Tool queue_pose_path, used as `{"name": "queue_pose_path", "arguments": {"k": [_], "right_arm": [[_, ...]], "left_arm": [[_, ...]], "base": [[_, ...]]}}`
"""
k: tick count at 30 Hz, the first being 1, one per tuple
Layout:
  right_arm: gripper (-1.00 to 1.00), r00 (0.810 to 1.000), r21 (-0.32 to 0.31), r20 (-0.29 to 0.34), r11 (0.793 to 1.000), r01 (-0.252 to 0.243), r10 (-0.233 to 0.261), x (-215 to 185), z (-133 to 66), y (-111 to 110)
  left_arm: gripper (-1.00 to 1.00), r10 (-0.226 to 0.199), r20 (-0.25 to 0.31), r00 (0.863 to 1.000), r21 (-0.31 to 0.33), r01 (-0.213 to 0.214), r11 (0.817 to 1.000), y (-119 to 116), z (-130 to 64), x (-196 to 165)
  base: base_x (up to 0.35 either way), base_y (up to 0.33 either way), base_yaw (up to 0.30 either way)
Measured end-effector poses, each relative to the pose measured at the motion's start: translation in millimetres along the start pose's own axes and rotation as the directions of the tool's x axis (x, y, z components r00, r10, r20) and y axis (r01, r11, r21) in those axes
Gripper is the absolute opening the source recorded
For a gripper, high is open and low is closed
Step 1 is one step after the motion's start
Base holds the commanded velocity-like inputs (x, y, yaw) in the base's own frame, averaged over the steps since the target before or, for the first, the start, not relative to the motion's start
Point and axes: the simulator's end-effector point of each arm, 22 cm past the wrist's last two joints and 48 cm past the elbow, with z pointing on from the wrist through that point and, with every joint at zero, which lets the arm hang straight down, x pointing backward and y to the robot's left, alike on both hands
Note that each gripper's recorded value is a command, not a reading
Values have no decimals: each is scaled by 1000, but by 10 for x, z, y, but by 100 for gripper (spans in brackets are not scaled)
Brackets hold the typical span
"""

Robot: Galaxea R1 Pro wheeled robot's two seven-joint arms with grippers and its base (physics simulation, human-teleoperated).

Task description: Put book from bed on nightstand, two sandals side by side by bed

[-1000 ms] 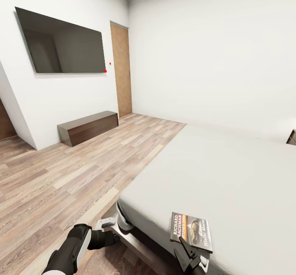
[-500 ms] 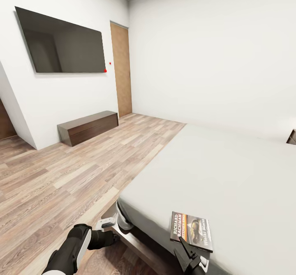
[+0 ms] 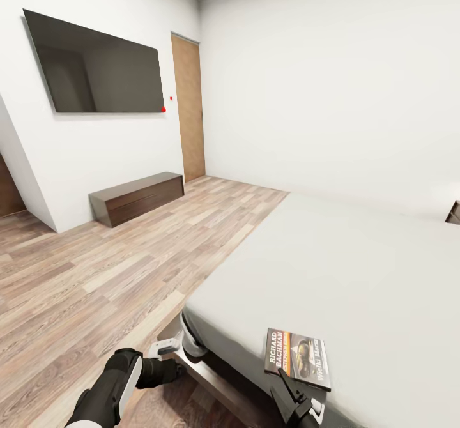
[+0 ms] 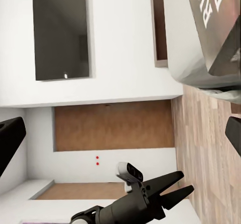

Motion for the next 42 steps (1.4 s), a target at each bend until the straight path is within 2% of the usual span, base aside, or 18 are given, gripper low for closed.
{"name": "queue_pose_path", "arguments": {"k": [4,24,32,42], "right_arm": [[100,1000,0,0,1000,0,0,-1,-20,-82],[100,1000,1,3,1000,1,-1,-13,-23,-84],[100,999,-10,47,1000,-5,5,-123,-29,-58],[100,998,-14,59,1000,-7,7,-153,-30,-50]], "left_arm": [[100,0,0,1000,0,0,1000,28,69,44],[100,0,0,1000,0,0,1000,28,69,45],[100,0,0,1000,0,0,1000,27,70,45],[100,0,0,1000,0,0,1000,27,69,45]], "base": [[0,0,0],[0,0,0],[0,0,0],[0,0,0]]}}
